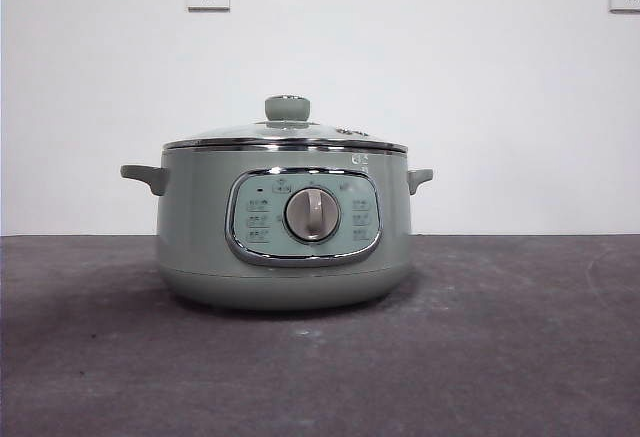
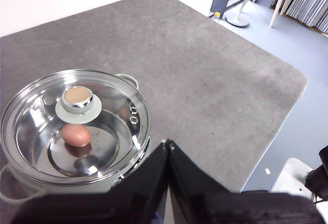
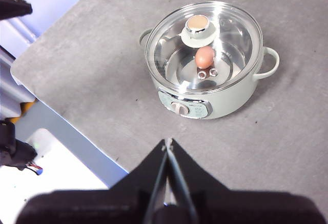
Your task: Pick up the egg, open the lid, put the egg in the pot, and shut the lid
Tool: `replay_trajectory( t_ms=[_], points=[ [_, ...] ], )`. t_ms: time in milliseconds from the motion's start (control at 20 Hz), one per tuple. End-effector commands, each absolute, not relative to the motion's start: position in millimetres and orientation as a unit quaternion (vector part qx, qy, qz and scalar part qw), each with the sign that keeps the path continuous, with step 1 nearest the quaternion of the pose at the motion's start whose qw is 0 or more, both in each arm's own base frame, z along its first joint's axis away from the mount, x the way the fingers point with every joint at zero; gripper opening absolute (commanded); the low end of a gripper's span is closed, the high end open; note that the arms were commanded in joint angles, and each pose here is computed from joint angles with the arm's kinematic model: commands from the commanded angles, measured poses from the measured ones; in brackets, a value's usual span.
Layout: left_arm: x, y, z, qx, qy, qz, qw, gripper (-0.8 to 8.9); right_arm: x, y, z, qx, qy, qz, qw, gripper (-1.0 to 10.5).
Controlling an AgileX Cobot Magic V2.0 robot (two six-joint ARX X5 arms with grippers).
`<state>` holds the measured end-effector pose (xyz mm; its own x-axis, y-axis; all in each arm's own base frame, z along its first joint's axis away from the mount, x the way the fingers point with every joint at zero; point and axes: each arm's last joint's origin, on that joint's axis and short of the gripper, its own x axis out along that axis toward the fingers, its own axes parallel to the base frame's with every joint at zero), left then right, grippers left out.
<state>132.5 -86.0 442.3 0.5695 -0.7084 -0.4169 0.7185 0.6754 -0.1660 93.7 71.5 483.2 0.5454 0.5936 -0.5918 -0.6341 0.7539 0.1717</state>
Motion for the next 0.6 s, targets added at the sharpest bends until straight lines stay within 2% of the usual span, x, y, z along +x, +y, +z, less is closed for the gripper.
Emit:
replay_trajectory(
  t_ms=[50,600],
  points=[
    [133.9,-87.4,440.7,0.011,0.234,-0.403,0.885,-0.03,91.9,70.4,482.3,-0.024,0.335,0.346,0.876,0.0],
    [135.3,-87.5,439.6,0.031,0.229,-0.402,0.886,-0.03,91.8,70.3,482.3,-0.024,0.334,0.346,0.876,0.0]
  ],
)
